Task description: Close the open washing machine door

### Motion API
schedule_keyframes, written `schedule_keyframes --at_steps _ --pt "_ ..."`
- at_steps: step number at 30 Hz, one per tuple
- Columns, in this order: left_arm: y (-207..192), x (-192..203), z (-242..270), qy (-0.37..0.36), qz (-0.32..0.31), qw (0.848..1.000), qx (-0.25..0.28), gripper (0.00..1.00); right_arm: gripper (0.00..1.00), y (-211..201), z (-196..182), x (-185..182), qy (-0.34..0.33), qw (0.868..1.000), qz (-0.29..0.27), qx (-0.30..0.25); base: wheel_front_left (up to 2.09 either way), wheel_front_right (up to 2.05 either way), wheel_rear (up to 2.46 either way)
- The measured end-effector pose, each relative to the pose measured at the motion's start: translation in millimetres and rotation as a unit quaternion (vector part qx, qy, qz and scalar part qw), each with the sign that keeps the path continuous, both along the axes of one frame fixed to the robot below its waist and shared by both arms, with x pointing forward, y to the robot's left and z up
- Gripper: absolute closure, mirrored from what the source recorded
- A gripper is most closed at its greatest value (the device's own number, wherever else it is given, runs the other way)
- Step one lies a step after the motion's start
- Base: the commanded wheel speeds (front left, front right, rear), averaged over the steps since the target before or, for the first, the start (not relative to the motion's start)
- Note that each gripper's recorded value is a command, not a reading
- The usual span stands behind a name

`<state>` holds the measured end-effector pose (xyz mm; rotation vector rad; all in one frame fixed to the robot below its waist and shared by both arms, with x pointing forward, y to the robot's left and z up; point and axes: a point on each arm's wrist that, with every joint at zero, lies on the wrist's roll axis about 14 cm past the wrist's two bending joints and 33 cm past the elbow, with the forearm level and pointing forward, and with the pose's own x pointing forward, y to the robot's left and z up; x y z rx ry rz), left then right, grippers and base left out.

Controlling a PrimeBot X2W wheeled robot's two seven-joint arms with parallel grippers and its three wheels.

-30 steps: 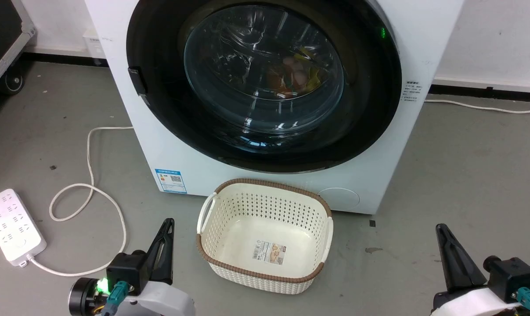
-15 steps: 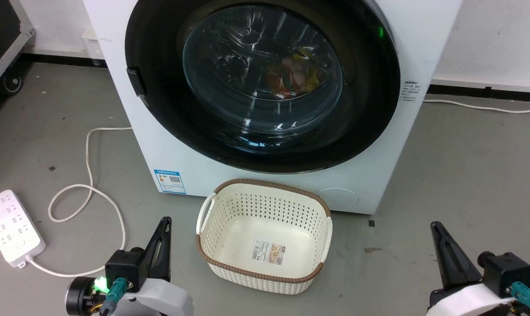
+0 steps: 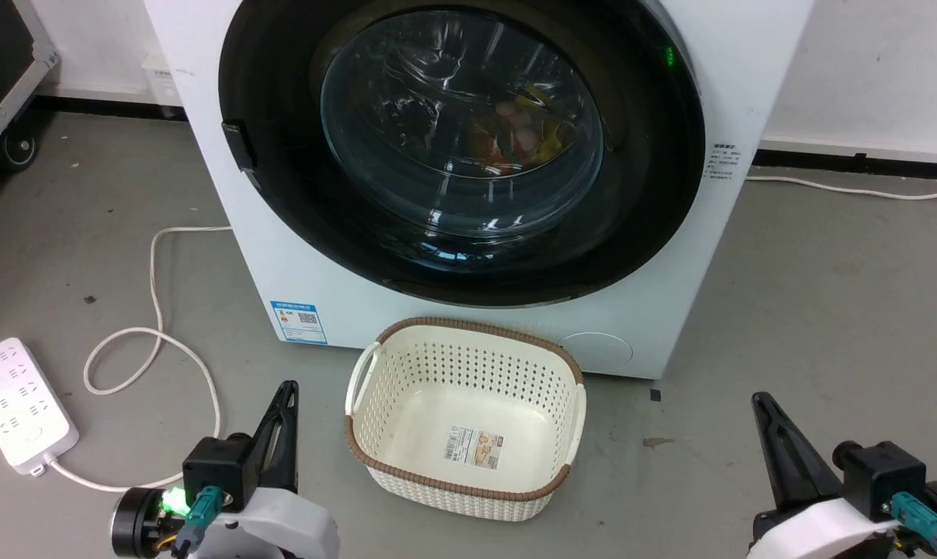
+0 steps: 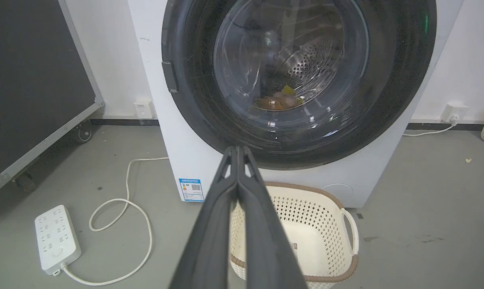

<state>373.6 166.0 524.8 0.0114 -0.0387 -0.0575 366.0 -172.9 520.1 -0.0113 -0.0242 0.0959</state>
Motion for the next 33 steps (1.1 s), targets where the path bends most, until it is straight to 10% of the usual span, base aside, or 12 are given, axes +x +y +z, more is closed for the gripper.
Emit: schedule_keyframes --at_steps 33 --pt "7.3 1.6 5.5 0.009 0.018 1.0 0.012 1.0 1.0 8.9 1.2 2.4 0.016 1.0 0.013 -0.014 0.0 0.0 0.0"
